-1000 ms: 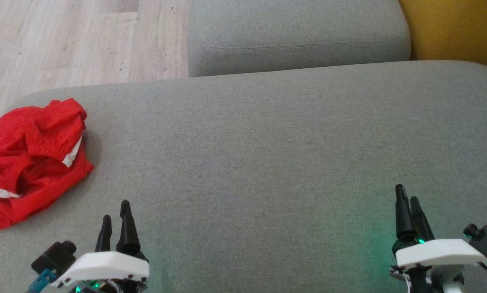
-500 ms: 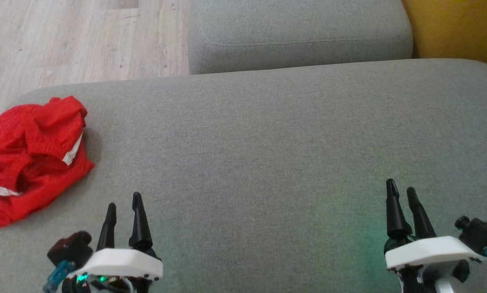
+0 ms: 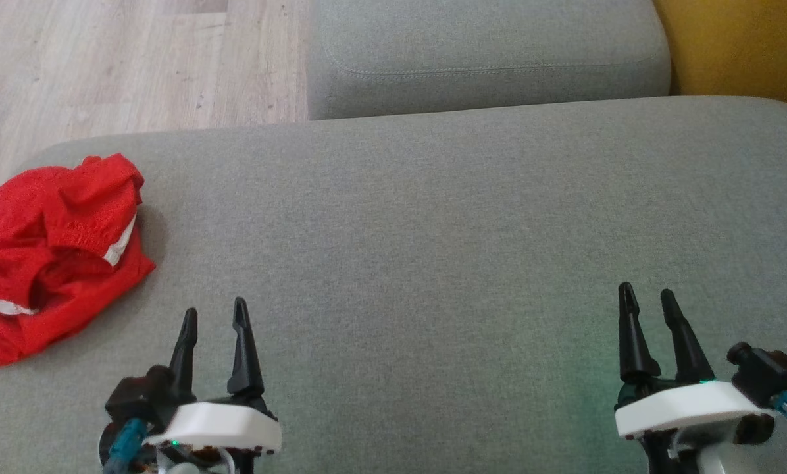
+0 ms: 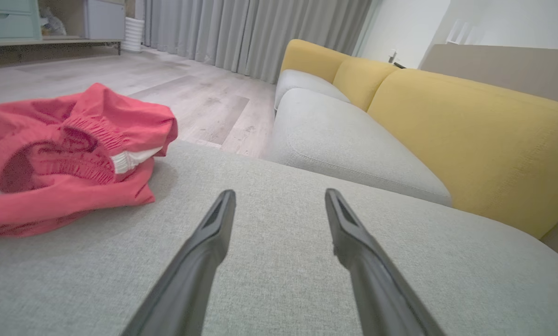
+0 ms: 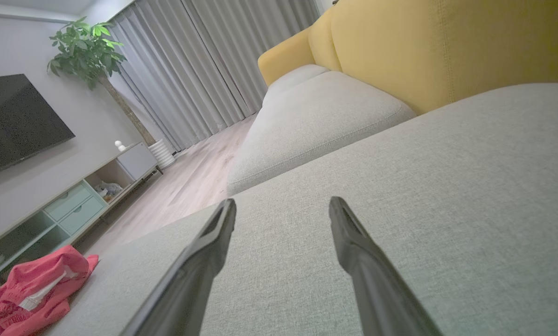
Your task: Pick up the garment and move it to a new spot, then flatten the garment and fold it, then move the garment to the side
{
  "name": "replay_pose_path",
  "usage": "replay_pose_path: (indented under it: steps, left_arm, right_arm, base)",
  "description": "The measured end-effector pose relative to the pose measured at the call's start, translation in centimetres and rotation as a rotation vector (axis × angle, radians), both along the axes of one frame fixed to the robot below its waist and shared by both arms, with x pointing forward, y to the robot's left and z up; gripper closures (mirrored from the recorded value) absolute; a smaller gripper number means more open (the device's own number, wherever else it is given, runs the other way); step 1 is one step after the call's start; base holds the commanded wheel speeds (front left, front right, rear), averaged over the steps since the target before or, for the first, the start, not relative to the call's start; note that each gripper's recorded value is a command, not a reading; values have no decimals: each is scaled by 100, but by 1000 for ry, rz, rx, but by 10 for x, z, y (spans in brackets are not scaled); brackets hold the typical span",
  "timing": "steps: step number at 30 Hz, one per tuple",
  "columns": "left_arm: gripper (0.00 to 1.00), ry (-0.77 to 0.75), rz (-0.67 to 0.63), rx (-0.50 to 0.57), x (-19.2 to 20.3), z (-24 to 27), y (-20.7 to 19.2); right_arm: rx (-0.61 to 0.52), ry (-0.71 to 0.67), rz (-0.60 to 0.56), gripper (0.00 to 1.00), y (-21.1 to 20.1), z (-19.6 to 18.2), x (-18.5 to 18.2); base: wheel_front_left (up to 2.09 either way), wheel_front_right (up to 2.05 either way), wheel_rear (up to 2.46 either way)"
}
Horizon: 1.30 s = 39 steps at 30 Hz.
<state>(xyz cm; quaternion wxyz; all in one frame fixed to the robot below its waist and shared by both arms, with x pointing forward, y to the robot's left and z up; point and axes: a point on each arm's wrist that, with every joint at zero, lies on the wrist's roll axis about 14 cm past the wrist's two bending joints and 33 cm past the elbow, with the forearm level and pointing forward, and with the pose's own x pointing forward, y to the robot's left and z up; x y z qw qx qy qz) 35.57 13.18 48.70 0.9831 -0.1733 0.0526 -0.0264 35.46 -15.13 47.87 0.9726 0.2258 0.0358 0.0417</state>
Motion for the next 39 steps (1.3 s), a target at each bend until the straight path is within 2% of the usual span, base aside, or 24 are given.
replay_pose_path:
  steps: [39]
  left_arm:
    - [0,-232,-32,478,-4,23,-12]
  right_arm:
    - [-454,-80,63,0,-1,-4,-3]
  base:
    - [0,0,0]
